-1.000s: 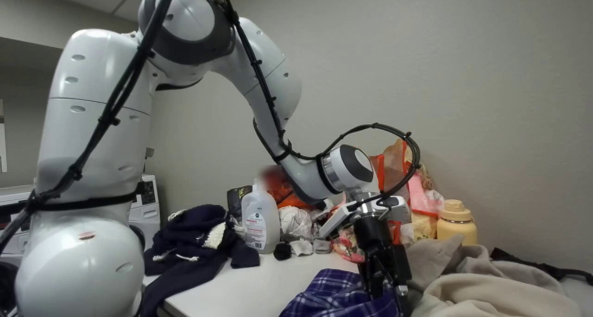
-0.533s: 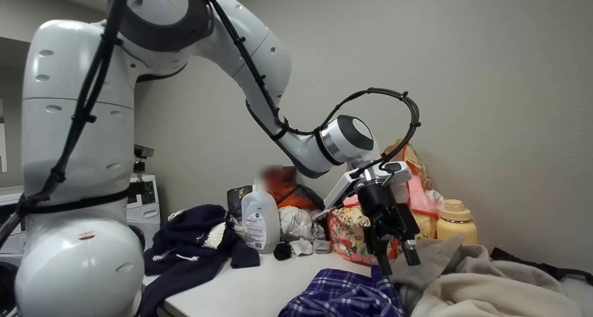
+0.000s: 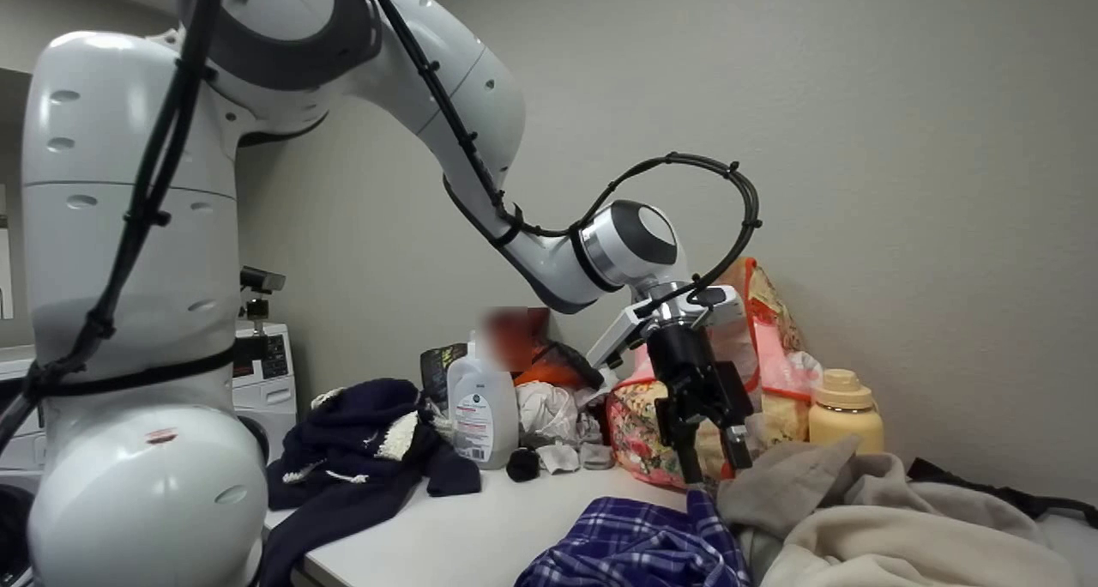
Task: Fold the checked garment
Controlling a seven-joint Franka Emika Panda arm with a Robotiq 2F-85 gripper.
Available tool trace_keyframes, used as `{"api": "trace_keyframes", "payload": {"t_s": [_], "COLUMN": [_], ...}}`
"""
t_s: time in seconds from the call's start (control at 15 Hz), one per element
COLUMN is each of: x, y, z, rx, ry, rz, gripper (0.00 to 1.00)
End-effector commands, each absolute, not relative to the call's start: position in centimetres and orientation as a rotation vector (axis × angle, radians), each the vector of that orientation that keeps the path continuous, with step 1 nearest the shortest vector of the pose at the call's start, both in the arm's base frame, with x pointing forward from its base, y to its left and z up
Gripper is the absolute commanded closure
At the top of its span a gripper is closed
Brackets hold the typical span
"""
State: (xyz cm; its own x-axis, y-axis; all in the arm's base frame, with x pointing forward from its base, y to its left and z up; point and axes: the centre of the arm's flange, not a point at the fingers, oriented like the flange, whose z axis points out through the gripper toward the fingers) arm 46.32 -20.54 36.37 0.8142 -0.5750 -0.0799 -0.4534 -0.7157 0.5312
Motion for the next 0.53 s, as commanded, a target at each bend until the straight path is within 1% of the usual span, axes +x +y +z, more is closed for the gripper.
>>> {"api": "trace_keyframes", "payload": {"t_s": [0.0, 0.47], "x": [46.5, 46.3], "y": [-18.0, -16.5], "z": [35.2, 30.5], "rx": [2.576, 2.568], "ry": [-0.705, -0.628], "rz": [-0.344, -0.419], "gripper": [0.00, 0.00]}}
